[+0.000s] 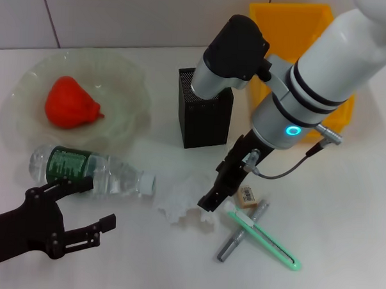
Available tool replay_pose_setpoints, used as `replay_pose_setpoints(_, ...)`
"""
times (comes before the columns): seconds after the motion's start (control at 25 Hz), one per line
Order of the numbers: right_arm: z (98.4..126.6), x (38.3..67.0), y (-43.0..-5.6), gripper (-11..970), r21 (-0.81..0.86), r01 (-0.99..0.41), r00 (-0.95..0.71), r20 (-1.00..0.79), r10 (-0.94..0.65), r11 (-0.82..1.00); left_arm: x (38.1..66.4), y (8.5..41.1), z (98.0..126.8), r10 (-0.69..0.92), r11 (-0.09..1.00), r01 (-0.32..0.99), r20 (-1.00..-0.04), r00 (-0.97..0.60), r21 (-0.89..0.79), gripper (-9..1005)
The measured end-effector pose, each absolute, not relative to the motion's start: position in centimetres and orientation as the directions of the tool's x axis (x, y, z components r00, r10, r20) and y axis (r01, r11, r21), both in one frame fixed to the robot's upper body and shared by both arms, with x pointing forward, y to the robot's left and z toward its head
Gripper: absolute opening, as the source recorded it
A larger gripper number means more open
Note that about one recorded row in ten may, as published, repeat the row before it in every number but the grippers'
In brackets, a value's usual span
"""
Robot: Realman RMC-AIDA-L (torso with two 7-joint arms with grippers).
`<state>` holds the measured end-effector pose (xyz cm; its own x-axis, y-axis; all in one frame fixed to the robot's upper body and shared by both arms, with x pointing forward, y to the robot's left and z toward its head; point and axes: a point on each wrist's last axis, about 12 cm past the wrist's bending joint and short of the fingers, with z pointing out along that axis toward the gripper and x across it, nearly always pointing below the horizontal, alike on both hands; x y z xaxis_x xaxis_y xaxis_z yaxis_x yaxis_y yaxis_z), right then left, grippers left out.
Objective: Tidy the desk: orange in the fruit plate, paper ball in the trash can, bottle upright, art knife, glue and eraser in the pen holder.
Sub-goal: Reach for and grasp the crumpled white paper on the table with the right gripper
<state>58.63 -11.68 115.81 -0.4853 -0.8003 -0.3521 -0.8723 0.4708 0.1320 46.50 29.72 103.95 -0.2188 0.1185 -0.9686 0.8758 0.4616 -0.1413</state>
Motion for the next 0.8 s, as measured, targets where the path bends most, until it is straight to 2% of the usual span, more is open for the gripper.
replay_pose_setpoints(0.76, 114.3, 59.0, -10.2, 792, 0.180, -0.866, -0.499, -0.340, -0.797, 0.466, 46.5, 29.6, 103.8, 0.126, 0.456, 0.878, -0.967, -0.222, -0.143, 869)
replay_pose_setpoints(0.8, 114.3, 59.1, -10.3, 755, 0.180, -0.866, -0.499, -0.338, -0.798, 0.466, 46.5, 29.6, 103.8, 0.126, 0.456, 0.878, -0.967, -0.222, -0.143, 869)
